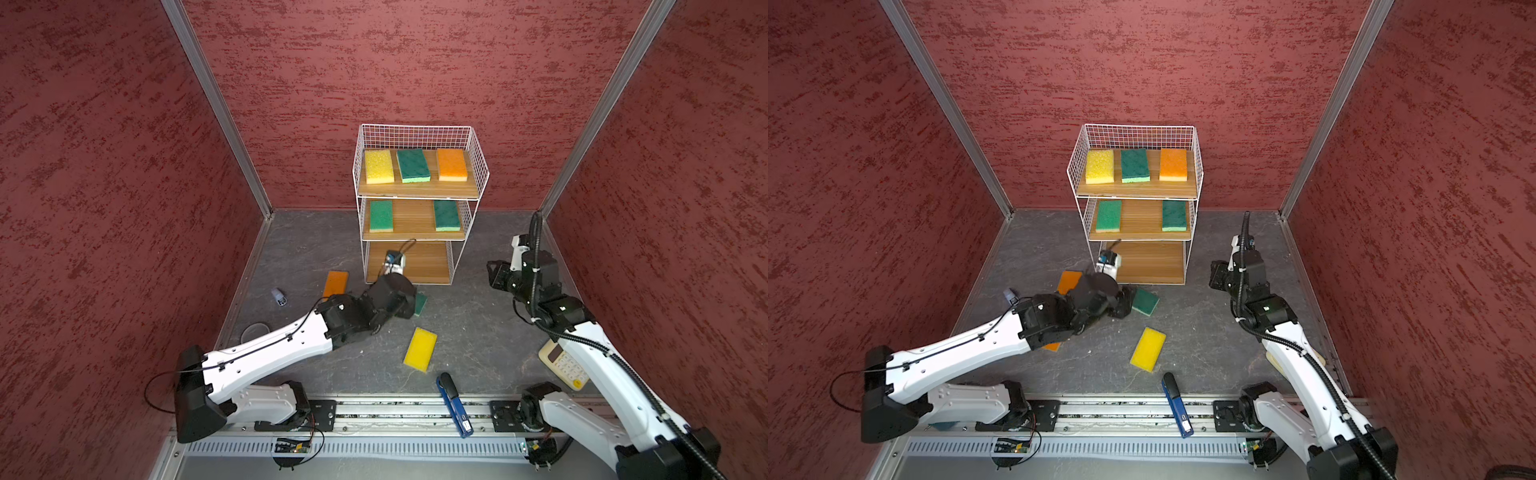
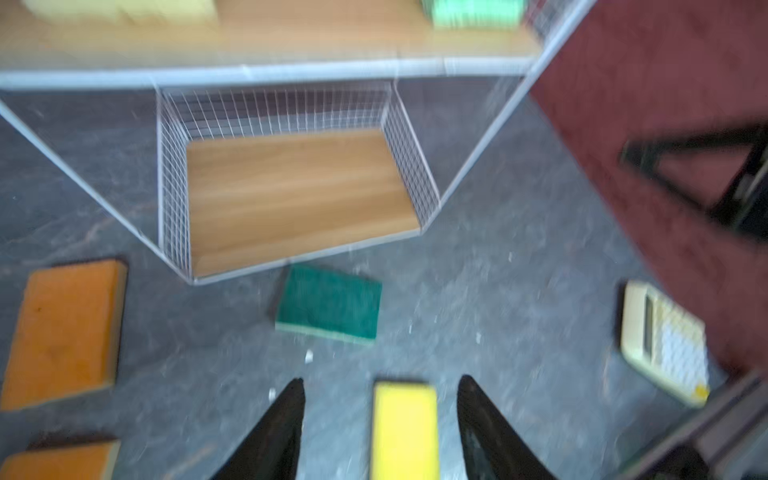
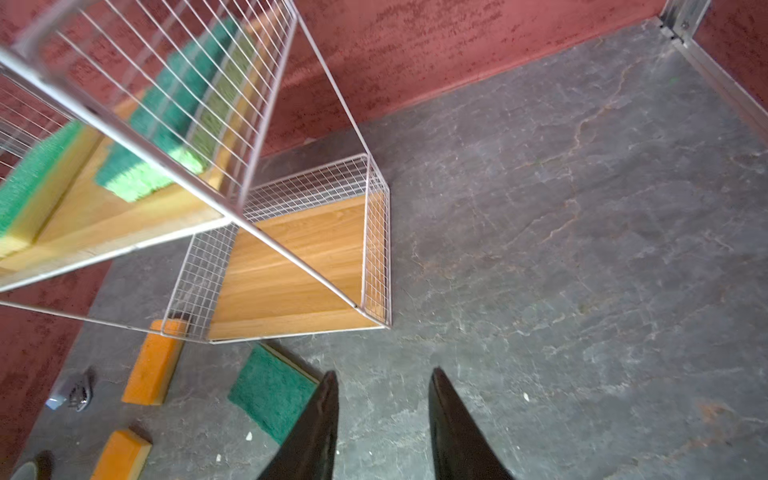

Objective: Place and organize the cleaning sponges onto the shelf
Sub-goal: 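Withdraw the left gripper and move it over the yellow floor sponge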

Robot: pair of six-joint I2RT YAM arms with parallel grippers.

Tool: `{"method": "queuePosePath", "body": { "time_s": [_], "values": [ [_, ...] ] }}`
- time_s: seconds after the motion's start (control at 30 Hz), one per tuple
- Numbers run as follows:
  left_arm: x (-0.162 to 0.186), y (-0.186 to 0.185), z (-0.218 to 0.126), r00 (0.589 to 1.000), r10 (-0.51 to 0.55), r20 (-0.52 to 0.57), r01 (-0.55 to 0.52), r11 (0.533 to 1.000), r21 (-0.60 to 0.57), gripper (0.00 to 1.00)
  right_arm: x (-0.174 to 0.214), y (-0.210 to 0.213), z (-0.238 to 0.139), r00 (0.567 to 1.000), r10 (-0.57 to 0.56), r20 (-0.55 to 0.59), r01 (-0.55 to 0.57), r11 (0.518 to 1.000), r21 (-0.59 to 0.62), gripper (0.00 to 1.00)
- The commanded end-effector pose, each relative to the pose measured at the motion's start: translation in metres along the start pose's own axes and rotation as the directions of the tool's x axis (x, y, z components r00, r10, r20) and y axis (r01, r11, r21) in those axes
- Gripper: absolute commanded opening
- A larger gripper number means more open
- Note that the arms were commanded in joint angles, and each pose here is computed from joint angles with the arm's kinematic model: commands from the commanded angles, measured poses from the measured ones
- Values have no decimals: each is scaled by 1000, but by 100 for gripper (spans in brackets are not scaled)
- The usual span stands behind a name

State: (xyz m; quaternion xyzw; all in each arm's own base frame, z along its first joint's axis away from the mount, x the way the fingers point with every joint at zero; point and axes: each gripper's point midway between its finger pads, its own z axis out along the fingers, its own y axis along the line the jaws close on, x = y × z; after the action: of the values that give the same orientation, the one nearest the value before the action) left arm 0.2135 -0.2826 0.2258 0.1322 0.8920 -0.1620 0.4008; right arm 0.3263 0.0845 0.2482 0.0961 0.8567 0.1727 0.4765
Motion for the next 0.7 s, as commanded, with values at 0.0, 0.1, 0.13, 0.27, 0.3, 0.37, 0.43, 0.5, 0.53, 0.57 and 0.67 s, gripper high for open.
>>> {"method": "queuePosePath", "body": {
  "time_s": [0.0,0.1,0.13,0.27,0.3,0.37,0.43,0.5,0.53,0.57,0.67],
  "values": [
    [62,4,-14,986,131,-99,-139,987,-77,65,-25,10,-1,999,-7,51,8,1000,-14,39],
    [84,-14,-14,973,200,-112,-206,978,-40,68,-22,6,-3,999,-9,37,8,1000,7,42],
    [89,-20,-14,968,226,-113,-231,972,-35,69,-21,5,-6,999,-5,42,5,1000,2,44],
    [100,-34,-3,956,268,-116,-272,962,-17,78,-9,6,-13,1000,17,16,-17,1000,-26,48],
    [101,-39,0,955,275,-115,-277,961,-8,83,-6,6,-13,1000,23,7,-23,999,-30,49],
    [102,-46,9,951,287,-117,-291,957,-12,85,2,6,-15,999,36,-11,-36,998,-44,49],
    [107,-54,17,943,307,-130,-310,951,-2,86,8,5,-17,999,47,-23,-48,998,-48,49],
    [115,-62,24,936,315,-154,-317,948,14,87,14,3,-20,998,55,-33,-57,997,-49,50],
    [119,-63,27,933,318,-167,-320,947,11,88,15,2,-21,998,55,-33,-56,997,-48,50],
    [123,-62,30,933,312,-181,-318,948,-3,90,17,1,-22,998,55,-36,-57,997,-46,50],
    [135,-50,36,933,282,-223,-299,953,-45,100,19,1,-25,998,52,-40,-54,997,-49,51]
  ]
}}
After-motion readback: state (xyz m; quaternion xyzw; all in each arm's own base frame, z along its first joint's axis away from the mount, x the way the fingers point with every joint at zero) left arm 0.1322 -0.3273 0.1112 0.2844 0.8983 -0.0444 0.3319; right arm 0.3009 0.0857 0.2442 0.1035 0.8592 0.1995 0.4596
